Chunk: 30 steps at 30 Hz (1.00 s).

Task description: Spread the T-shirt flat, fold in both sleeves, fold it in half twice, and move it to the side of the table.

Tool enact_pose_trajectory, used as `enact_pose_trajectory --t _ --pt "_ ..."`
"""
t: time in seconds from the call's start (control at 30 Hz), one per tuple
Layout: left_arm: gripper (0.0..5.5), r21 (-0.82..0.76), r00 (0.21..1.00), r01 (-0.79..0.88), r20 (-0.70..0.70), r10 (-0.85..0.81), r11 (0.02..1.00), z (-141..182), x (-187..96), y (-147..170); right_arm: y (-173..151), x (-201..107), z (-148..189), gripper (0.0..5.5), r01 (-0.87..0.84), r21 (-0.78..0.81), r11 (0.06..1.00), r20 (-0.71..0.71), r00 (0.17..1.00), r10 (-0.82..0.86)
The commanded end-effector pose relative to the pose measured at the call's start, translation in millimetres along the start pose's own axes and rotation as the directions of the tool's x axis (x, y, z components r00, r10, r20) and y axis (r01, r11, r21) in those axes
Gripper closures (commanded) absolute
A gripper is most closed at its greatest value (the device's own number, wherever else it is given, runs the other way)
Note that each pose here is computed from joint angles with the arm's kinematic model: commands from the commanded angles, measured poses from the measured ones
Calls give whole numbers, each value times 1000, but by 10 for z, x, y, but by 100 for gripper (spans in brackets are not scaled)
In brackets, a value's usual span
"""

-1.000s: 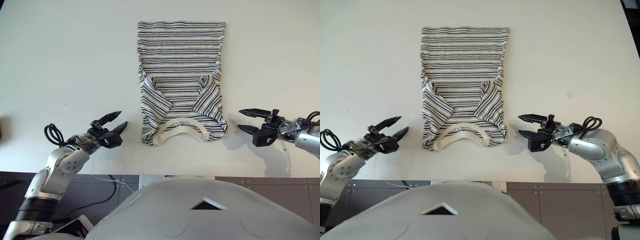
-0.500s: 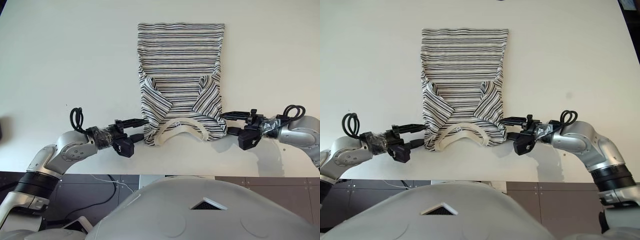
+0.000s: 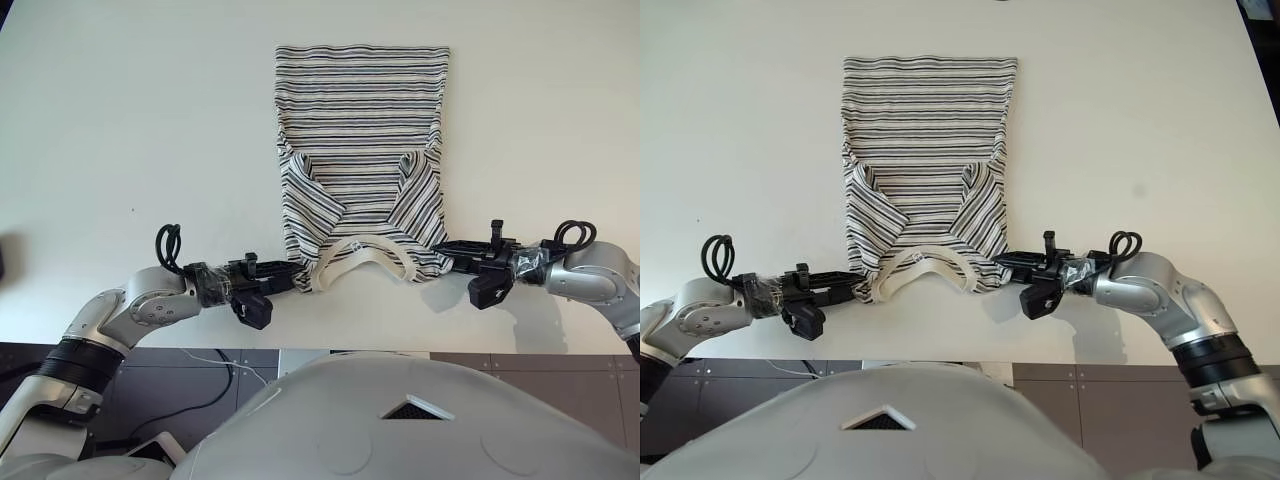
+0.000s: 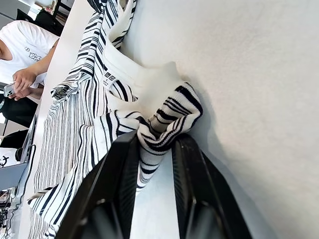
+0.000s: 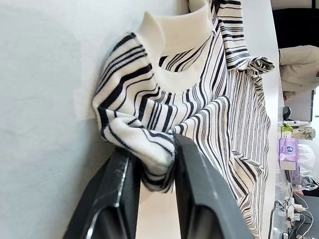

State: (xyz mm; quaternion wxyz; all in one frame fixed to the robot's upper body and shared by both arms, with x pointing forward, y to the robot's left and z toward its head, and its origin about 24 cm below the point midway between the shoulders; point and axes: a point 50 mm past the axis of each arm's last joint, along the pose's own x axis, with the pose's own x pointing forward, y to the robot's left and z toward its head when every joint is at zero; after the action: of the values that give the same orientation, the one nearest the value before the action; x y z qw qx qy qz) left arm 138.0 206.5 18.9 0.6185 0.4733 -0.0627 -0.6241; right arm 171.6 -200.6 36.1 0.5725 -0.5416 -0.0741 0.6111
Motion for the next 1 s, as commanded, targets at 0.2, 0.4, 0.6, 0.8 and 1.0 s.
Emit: enact_pose_trajectory --t 0.2,0.4,0.6,0.8,1.0 --pt "521 -182 970 198 -103 -219 963 -67 -78 -385 0 -5 68 540 0 84 996 20 1000 -2" --pt "539 -510 955 285 76 -287 812 408 -250 -387 220 -205 475 540 -225 473 852 191 970 151" --pt "539 -769 995 34 89 54 639 369 -336 462 -267 -263 433 540 -98 756 647 201 976 -87" --pt "539 -820 835 -346 -47 548 456 -90 -411 1480 -1282 -109 -128 540 326 842 429 -47 838 -543" --pt "539 -745 775 -554 -298 558 372 -711 -113 1628 -1460 374 -630 540 589 733 340 -337 750 -570"
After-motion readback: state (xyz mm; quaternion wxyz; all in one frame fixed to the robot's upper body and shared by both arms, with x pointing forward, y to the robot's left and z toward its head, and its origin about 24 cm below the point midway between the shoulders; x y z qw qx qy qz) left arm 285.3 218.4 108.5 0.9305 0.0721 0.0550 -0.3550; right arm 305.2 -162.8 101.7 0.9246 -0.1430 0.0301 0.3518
